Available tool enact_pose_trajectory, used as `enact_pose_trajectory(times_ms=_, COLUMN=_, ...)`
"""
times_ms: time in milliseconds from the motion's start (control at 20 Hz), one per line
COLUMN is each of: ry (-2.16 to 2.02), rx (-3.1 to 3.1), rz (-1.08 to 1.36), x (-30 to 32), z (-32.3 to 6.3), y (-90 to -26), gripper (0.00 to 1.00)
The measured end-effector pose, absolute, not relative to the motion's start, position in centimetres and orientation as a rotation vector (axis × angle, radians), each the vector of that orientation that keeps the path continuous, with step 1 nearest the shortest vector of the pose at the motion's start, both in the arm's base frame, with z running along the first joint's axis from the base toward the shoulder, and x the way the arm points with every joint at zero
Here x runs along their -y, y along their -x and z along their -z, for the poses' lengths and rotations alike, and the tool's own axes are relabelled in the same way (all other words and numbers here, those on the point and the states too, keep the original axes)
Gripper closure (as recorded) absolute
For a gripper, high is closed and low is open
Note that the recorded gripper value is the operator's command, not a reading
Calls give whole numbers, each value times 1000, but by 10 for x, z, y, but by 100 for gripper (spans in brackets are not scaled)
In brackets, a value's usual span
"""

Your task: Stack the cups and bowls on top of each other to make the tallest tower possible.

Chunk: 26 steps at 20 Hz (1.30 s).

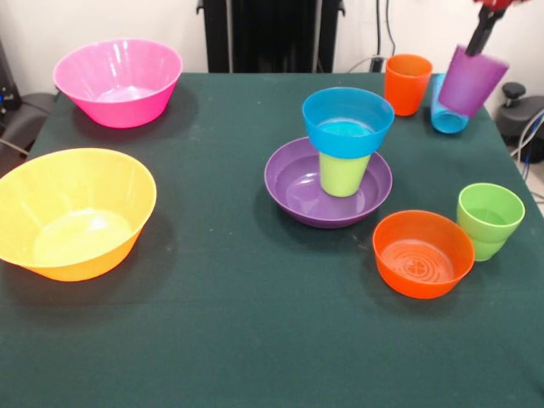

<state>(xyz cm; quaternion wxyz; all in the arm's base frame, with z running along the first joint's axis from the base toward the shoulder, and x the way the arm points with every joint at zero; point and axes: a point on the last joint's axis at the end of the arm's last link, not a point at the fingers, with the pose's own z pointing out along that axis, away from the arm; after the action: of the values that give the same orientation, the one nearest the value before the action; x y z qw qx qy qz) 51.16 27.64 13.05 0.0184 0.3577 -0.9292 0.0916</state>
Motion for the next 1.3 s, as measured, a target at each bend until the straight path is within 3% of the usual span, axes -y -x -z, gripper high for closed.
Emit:
enact_pose_trajectory(times_ms=250, ry=-1102, rx=2915, rz=-289, x=-275, z=-163, y=-513, gripper=100)
enact_pose_trajectory(times_ms=900, ry=-1047, rx=2942, rz=-341, x=-255, z=-203, y=-507, gripper=100)
enact_pose_trajectory(times_ms=1300, ry=-964, rx=3029, rz=-335, x=-228, z=-254, y=-512, gripper=100)
